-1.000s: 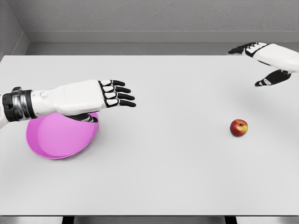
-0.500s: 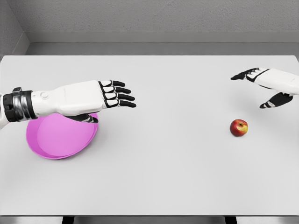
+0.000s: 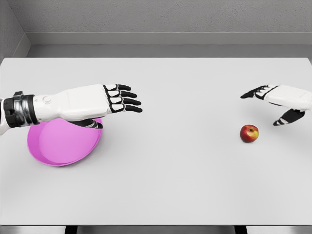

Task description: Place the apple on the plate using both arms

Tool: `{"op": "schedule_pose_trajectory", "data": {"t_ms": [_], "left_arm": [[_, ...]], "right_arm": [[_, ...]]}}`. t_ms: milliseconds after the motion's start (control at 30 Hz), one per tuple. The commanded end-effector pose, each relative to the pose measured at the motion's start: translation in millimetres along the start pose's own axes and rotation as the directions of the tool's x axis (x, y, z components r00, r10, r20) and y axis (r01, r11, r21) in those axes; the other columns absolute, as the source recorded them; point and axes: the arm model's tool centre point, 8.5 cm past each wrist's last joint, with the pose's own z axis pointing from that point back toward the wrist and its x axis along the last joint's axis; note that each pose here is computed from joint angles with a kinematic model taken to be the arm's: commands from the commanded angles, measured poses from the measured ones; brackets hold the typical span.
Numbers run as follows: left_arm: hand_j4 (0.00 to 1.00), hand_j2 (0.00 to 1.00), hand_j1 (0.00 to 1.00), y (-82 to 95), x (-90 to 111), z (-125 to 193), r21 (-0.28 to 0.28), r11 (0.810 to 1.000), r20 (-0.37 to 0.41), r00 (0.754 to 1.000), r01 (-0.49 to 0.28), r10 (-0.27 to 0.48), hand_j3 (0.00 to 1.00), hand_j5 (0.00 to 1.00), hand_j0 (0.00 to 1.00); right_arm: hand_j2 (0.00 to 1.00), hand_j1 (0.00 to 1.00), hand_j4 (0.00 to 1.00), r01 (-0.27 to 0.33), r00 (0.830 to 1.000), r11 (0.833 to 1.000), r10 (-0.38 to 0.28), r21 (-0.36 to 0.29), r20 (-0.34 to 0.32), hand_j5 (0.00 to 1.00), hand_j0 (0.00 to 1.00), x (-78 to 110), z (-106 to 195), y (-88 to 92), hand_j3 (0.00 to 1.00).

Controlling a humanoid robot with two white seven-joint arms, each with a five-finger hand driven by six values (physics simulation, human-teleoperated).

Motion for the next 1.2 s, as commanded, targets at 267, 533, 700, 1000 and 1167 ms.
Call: {"op": "schedule_pose_trajectory", "data": {"t_ms": [267, 533, 700, 1000, 1167], "left_arm": [[1.00, 1.00, 1.00, 0.4, -0.1, 0.3, 0.004, 1.000, -0.001, 1.000, -0.004, 0.004, 1.00, 1.00, 1.00], [1.00, 1.00, 1.00, -0.6, 0.4, -0.4, 0.005, 1.000, 0.001, 1.000, -0.008, 0.008, 1.00, 1.00, 1.00], [1.00, 1.00, 1.00, -0.5, 0.5, -0.9, 0.005, 1.000, 0.002, 1.000, -0.009, 0.009, 1.00, 1.00, 1.00], [1.00, 1.00, 1.00, -0.4, 1.1, -1.6, 0.006, 1.000, 0.005, 1.000, -0.007, 0.007, 1.00, 1.00, 1.00], [1.00, 1.00, 1.00, -1.8, 1.8, -2.5, 0.004, 1.000, 0.008, 1.000, -0.010, 0.010, 1.00, 1.00, 1.00]], "right_arm": [[1.00, 1.00, 1.00, 0.011, 0.999, 0.999, -0.012, 0.039, 0.041, 1.00, 1.00, 13.2, -8.8, 18.7, 1.00], [1.00, 1.00, 1.00, 0.039, 0.998, 0.996, -0.043, 0.078, 0.051, 1.00, 1.00, 16.5, -12.6, 40.0, 1.00], [1.00, 1.00, 1.00, 0.041, 0.998, 0.996, -0.045, 0.077, 0.053, 1.00, 1.00, 17.0, -13.4, 40.5, 1.00], [0.98, 0.98, 0.98, 0.041, 0.997, 0.996, -0.046, 0.078, 0.055, 0.98, 0.98, 17.4, -14.2, 41.1, 0.98], [0.93, 0.93, 0.93, 0.041, 0.997, 0.996, -0.046, 0.078, 0.055, 0.93, 0.93, 17.4, -14.2, 41.1, 0.93]]}}
